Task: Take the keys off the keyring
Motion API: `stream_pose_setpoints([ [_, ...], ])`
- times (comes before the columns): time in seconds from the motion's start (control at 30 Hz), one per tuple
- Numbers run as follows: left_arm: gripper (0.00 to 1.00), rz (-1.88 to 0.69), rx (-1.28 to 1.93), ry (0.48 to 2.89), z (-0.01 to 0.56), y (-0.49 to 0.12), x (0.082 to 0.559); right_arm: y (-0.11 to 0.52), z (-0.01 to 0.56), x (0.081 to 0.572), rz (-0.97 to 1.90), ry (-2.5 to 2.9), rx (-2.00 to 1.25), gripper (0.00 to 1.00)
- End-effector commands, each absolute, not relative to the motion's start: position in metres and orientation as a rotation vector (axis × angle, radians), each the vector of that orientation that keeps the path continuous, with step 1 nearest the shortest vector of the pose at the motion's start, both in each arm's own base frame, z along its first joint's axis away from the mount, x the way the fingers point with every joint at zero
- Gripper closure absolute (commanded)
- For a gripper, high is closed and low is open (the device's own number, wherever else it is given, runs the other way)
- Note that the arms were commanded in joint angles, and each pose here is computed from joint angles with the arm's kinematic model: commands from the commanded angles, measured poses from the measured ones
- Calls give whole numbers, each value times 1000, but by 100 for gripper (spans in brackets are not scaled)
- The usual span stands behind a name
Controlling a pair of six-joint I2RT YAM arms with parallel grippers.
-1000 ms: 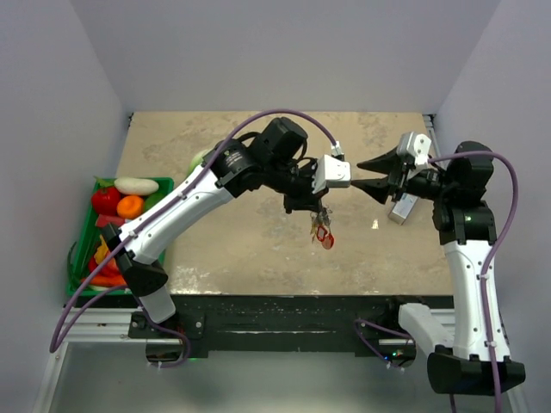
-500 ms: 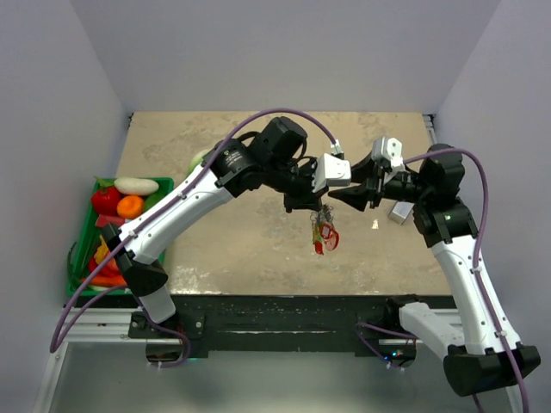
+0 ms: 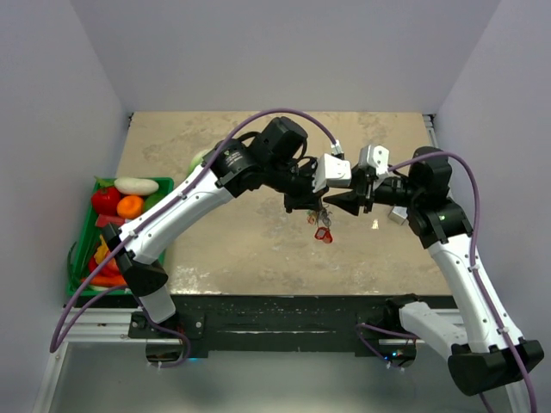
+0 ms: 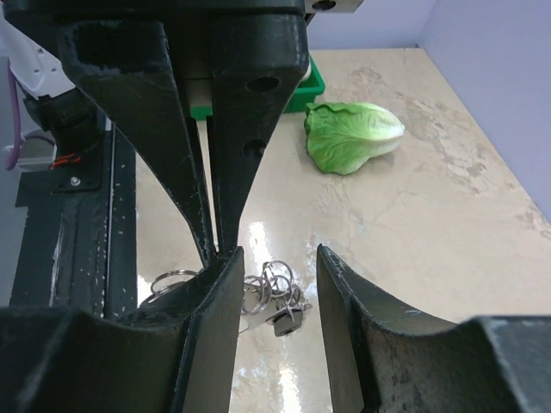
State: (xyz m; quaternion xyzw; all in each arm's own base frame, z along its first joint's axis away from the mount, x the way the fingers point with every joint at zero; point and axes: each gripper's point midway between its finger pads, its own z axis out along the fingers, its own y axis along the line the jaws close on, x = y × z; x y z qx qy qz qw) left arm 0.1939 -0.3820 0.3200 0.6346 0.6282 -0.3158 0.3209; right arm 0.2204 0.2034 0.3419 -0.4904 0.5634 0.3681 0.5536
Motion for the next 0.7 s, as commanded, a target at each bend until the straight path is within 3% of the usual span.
stream_pose_setpoints([
  [0.0, 100, -853, 1591, 1570, 351, -388, 200, 203, 334, 222, 830, 1337, -1186, 58],
  [0.67, 100, -838, 1558, 1583, 354, -379, 206, 202, 342, 202, 843, 1288, -1236, 57],
])
